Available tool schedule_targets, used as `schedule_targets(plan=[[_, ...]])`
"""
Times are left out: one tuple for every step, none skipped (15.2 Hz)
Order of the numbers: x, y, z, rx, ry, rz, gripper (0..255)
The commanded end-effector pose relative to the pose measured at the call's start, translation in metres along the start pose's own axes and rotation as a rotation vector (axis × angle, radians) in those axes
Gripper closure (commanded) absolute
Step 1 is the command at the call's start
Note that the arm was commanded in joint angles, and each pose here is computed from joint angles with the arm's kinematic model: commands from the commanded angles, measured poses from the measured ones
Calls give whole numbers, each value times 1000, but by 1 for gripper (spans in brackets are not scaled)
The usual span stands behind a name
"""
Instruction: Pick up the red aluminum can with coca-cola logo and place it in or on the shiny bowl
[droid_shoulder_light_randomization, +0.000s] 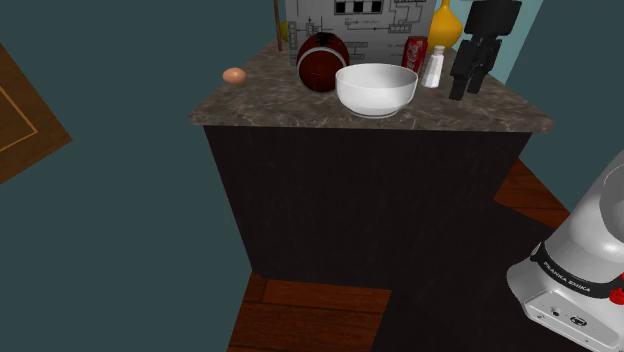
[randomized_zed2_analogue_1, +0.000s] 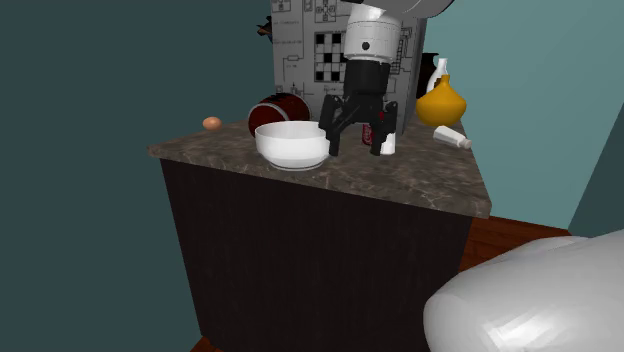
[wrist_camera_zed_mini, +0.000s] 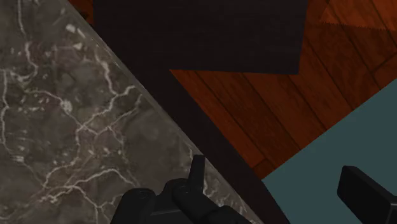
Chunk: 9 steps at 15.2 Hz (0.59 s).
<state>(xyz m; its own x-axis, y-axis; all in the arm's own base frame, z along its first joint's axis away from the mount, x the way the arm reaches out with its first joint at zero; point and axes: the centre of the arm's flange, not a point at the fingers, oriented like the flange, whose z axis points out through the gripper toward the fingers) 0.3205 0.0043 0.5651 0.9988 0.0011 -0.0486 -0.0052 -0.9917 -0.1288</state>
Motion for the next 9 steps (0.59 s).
schedule_targets(plan=[[0,0,0,0,0,0,0],[8,9,-3,-5,2,-6,0],[16,18,-6,-10,4,-13,0],[25,27,-9,-15,7,-19,0],[33,35,-12,-20,9,-25,0],[41,44,-15,-25,11,-31,0],[50,53,-18,-30,13,-38,0],[58,61,-21,-35,16,-44,0],[67,69,-25,-39,18,-50,0]])
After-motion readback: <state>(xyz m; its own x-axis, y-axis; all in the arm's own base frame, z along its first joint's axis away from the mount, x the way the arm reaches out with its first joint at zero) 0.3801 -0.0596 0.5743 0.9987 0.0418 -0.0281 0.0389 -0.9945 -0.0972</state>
